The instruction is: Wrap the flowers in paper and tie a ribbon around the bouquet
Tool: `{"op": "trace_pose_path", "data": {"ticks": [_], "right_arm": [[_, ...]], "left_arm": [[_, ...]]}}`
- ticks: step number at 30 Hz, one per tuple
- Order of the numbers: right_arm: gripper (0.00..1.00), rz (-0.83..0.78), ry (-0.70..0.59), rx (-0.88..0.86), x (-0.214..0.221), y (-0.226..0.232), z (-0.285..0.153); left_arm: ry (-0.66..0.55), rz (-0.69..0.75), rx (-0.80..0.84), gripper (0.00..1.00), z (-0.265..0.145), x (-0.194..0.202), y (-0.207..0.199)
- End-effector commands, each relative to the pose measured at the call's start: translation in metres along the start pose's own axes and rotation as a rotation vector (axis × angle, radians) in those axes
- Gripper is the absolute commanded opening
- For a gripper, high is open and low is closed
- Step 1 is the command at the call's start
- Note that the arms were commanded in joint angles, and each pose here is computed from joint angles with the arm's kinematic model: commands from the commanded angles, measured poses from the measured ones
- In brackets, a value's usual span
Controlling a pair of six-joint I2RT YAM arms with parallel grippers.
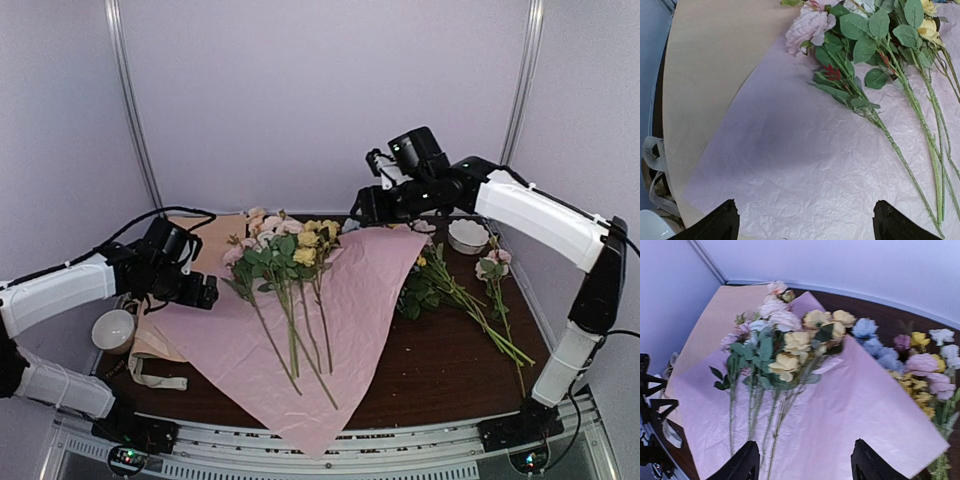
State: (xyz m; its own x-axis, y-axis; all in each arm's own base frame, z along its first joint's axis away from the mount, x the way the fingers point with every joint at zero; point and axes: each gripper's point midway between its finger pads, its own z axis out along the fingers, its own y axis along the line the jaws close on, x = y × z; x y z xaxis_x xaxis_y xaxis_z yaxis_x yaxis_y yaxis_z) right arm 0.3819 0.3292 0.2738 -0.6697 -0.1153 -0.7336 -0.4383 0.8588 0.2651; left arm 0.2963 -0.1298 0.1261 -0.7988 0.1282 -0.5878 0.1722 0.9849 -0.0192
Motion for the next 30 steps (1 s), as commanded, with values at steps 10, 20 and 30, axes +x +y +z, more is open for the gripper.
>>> {"op": "trace_pose_path", "data": {"ticks": [10,20,30], "right_arm": [[0.59,-0.531,0.156,-0.043,0.116,0.005,-0.059],[0.65,-1.759,0.27,-0.179,0.313,0.039,-0.033],[0.6,-2.006,0.11,0.021,0.316,0.057,0.004]], "left_arm": [[-0.22,0.412,0.277,0.79,-0.091,0.02,-0.071],[-0.509,0.827,0.577,0.72,-0.131,0.078,-0.138],[-0.292,1.343,0.529,0.79,-0.088,0.153,-0.172]]}}
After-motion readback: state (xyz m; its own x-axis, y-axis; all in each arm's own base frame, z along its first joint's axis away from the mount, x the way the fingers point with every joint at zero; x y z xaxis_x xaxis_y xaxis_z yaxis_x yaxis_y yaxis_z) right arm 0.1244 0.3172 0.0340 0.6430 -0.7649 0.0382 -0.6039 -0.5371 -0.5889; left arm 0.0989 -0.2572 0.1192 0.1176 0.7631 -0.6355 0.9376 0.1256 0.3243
